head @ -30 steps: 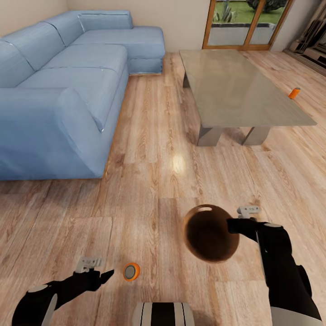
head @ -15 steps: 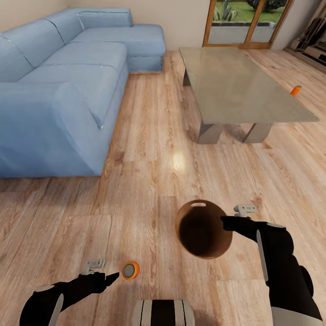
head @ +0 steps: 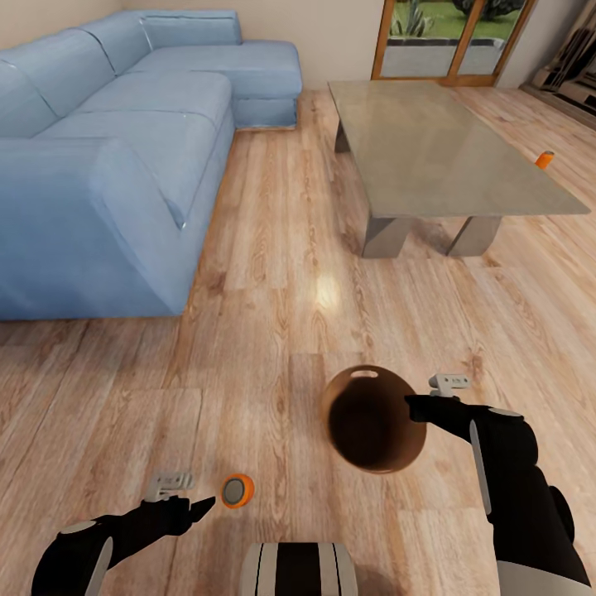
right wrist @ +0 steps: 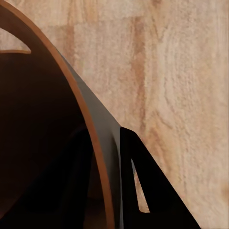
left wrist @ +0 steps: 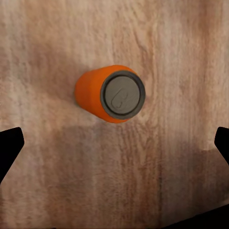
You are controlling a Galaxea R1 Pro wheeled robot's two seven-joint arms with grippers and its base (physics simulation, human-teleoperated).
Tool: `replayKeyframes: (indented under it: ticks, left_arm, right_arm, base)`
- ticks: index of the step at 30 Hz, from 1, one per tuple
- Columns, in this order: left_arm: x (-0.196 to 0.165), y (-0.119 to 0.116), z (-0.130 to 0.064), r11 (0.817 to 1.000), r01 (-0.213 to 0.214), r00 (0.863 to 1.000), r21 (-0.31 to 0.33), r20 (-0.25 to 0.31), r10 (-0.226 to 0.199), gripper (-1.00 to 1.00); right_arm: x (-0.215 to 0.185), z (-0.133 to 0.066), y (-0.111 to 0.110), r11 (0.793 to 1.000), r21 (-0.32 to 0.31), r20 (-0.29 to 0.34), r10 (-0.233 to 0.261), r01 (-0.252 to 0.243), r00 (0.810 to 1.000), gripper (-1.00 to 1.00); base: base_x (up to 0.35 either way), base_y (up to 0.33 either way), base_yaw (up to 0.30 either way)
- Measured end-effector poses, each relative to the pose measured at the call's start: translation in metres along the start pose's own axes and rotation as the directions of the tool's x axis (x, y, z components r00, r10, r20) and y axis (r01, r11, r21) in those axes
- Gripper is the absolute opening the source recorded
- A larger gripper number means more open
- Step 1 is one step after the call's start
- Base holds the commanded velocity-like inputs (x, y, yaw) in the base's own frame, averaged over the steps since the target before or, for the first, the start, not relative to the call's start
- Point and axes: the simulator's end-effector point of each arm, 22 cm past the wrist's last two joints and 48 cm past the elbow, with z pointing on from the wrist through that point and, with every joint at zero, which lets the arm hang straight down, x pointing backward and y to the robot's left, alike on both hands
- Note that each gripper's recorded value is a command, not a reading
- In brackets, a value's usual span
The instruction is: Put the three can of soda from the living room inside the tash can in the kitchen.
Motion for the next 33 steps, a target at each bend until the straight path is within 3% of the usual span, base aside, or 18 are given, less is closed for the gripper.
replayKeyframes:
  ticks: [22, 33]
  left_arm:
    - [0.000, 0.001, 0.000, 1.000, 0.003, 1.000, -0.001, -0.001, -0.003, 1.00]
    - [0.012, 0.008, 0.010, 1.000, 0.008, 1.000, -0.008, -0.025, -0.009, 1.00]
  right_arm:
    - [0.000, -0.001, -0.003, 1.000, 0.005, 0.000, -0.003, 0.003, 1.000, -1.00]
    - [0.015, 0.014, -0.009, 1.000, 0.015, -0.028, -0.003, 0.004, 1.000, -1.00]
  base:
    - [0.000, 0.000, 0.000]
    - [0.000, 0.000, 0.000]
